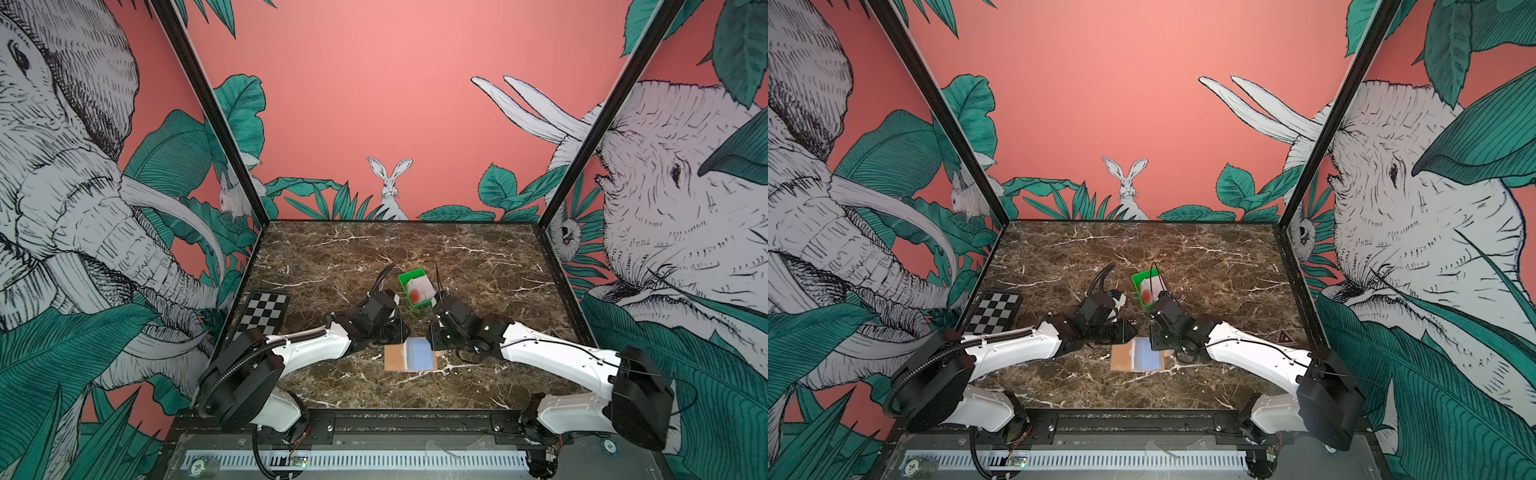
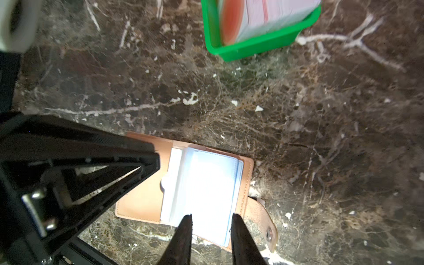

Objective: Insert credit cards into a card holder
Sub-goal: Move the storage box to the center of the table.

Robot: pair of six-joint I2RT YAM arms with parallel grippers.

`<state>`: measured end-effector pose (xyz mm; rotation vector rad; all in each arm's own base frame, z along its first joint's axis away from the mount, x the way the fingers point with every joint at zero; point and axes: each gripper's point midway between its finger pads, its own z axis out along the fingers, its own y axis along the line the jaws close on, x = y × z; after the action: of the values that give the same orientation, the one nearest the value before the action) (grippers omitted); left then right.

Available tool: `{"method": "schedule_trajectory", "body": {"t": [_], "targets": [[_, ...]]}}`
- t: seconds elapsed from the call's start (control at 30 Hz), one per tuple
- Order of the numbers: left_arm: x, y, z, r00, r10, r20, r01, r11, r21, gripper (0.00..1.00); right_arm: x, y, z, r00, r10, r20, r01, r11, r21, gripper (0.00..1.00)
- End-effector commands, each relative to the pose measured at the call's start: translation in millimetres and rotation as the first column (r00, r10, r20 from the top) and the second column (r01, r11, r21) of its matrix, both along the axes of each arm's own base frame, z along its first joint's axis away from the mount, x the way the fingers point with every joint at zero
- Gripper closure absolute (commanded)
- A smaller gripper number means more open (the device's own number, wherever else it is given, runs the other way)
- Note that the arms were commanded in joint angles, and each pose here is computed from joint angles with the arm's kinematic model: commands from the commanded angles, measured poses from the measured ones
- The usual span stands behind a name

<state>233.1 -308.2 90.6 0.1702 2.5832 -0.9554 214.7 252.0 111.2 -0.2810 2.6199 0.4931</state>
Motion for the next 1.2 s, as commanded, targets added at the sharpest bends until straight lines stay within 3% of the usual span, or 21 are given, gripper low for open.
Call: {"method": "schedule_trajectory", "body": {"t": [0.0,0.33,0.5,0.8,1.17], "targets": [[20,12,-6,0.999,0.039,-0.007,-0.038,0.994,0.107,0.72,-1,-16,12,0.999,0.013,0.031,-0.011,0.998,-0.065,0.69],[85,0,-11,0.995,0.097,0.003,-0.094,0.96,0.263,0.64,-5,-40,26,0.997,-0.017,0.072,0.025,0.994,-0.103,0.64],[103,-12,-18,0.995,0.096,-0.011,-0.09,0.958,0.271,0.64,-8,-49,29,0.996,-0.028,0.083,0.037,0.994,-0.107,0.64],[108,-11,-39,0.992,0.116,-0.044,-0.096,0.945,0.311,0.73,-10,-59,31,0.995,-0.05,0.092,0.06,0.991,-0.117,0.63],[94,8,-39,0.995,0.086,-0.045,-0.062,0.922,0.381,0.83,-9,-61,27,0.994,-0.066,0.086,0.076,0.991,-0.114,0.63]]}}
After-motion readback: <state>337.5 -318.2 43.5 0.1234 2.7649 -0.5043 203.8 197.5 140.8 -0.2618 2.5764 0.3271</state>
